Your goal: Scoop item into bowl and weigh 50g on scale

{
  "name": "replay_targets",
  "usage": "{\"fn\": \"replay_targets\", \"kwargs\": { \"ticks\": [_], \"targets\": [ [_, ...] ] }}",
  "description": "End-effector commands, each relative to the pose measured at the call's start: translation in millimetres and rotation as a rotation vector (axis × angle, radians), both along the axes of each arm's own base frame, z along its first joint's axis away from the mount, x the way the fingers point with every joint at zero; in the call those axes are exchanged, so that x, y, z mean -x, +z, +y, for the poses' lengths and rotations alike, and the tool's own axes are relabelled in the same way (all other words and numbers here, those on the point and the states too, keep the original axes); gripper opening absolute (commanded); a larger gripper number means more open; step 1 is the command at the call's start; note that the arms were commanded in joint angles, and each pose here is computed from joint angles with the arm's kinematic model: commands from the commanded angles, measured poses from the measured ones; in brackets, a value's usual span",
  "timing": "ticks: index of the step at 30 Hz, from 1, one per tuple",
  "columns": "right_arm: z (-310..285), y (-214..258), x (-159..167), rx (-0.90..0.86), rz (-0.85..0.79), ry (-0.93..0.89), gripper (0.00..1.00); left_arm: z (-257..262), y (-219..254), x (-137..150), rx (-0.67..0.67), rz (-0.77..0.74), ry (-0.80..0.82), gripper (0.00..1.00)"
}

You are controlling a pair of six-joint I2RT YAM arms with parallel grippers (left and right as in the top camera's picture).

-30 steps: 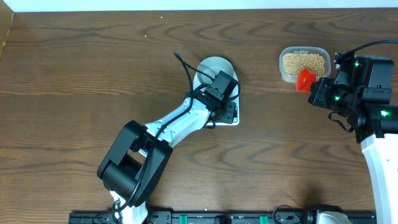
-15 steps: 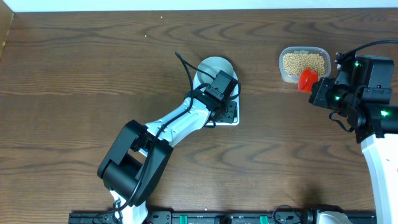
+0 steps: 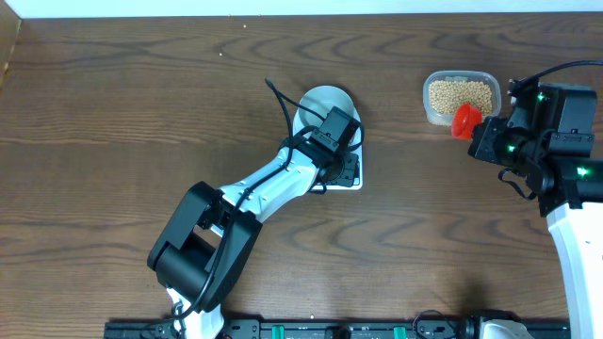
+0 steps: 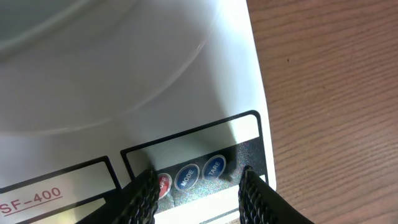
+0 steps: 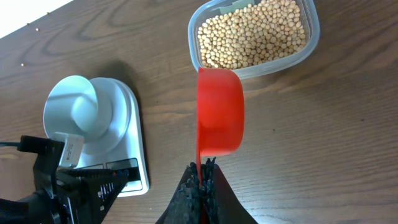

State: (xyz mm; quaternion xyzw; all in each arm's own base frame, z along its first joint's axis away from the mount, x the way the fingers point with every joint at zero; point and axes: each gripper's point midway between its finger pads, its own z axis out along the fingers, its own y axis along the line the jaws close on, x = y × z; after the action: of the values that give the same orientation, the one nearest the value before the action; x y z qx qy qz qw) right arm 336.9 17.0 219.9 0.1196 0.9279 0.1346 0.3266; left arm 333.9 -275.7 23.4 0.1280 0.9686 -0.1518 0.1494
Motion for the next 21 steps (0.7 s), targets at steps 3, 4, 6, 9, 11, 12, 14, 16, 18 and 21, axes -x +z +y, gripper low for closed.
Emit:
{"fn": "replay_targets", "kwargs": {
  "ticks": [3,4,6,9,11,12,14,16,18,21],
  "targets": [
    [-2.5,6.1,-3.0,0.015,-0.018,0.001,0.01,0.4,-10.8,8.4,-0.009,0.039,-0.026,0.44],
    [-2.5,6.1,-3.0,0.015,-0.019,0.001,0.01,0.4,-10.8,8.4,-0.009,0.039,-0.026,0.44],
    [-2.5,6.1,-3.1,0.015,-0.019,0.001,0.01,0.3,-10.8,8.4,-0.009,0.038,-0.026,0.44],
    [-2.5,6.1,-3.0,0.015,-0.018,0.001,0.01,0.2,-10.7,8.3,-0.009,0.038,-0.026,0.44],
    [-2.5,6.1,-3.0,0.015,-0.018,0.001,0.01,0.2,-10.7,8.3,-0.008,0.038,-0.026,0.45],
    [-2.5,6.1,-3.0,0.015,-0.018,0.001,0.01,0.2,-10.7,8.3,-0.008,0.038,-0.026,0.49],
    [-2.5,6.1,-3.1,0.015,-0.019,0.001,0.01,0.1,-10.6,8.1,-0.008,0.037,-0.026,0.56],
    [-2.5,6.1,-3.1,0.015,-0.019,0.001,0.01,-1.4,-9.9,7.4,0.0,0.034,-0.028,0.59],
    [-2.5,6.1,-3.1,0.015,-0.019,0.001,0.01,-2.2,-9.5,7.0,0.003,0.033,-0.029,0.61],
    [-2.5,6.1,-3.0,0.015,-0.018,0.001,0.01,-2.2,-9.5,7.0,0.003,0.033,-0.029,0.61]
  ]
}}
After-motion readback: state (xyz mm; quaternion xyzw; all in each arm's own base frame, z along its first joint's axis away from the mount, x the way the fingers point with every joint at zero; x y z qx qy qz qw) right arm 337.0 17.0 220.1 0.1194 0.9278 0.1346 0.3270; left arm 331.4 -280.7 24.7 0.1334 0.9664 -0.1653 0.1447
